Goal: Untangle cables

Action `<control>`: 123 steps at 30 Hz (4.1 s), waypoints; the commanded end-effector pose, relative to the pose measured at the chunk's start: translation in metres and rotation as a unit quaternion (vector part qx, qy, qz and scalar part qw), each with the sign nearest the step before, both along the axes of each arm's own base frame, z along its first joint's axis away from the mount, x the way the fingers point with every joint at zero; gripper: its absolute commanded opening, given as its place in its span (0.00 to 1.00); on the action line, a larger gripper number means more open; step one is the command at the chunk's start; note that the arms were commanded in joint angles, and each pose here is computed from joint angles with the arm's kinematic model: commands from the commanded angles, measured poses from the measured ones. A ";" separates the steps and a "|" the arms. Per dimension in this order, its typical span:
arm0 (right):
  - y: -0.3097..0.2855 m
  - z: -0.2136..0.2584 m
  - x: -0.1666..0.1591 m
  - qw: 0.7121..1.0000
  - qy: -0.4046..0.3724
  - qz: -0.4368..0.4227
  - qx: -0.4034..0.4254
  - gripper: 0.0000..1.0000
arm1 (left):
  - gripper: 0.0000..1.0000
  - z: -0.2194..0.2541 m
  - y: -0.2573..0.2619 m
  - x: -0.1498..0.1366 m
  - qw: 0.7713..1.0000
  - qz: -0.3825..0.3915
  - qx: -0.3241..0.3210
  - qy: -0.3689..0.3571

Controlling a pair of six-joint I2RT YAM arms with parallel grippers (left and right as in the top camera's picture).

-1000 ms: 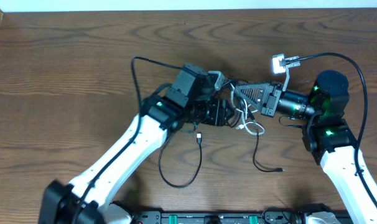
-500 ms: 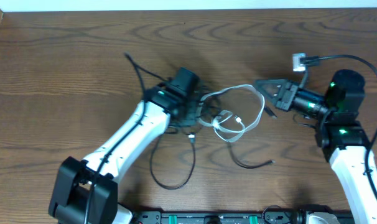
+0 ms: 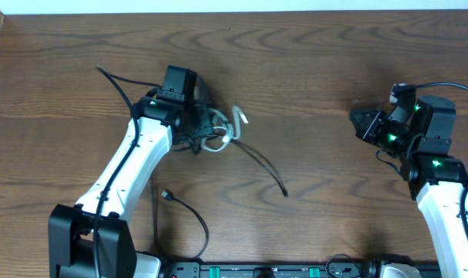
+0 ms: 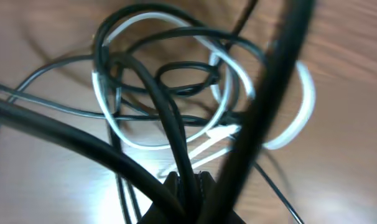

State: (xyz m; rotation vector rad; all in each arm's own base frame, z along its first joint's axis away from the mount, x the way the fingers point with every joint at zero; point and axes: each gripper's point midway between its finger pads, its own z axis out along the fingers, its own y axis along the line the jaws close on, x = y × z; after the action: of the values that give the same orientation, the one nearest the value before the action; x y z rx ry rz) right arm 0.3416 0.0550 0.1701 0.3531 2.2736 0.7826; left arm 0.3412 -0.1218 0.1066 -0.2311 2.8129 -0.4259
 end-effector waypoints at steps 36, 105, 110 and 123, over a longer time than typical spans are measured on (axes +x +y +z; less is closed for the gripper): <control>0.148 -0.007 -0.007 0.964 -0.070 0.256 0.025 0.25 | 0.08 0.115 -0.116 -0.019 0.890 -0.265 -0.355 -0.110; 0.187 -0.064 -0.011 0.988 0.073 0.132 0.043 0.24 | 0.08 0.130 -0.122 -0.033 0.863 -0.291 -0.401 -0.098; 0.210 -0.035 -0.011 0.977 0.027 0.188 0.097 0.27 | 0.08 0.130 -0.122 -0.033 0.863 -0.291 -0.401 -0.098; 0.217 -0.048 -0.009 0.981 0.037 0.170 0.088 0.28 | 0.08 0.140 -0.140 -0.047 0.842 -0.320 -0.424 -0.092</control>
State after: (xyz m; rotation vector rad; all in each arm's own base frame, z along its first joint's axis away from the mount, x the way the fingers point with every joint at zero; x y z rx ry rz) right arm 0.3394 0.2589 0.1275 0.0805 2.3446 1.1396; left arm 0.3056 -0.2536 0.2247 0.4966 2.3124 -1.6569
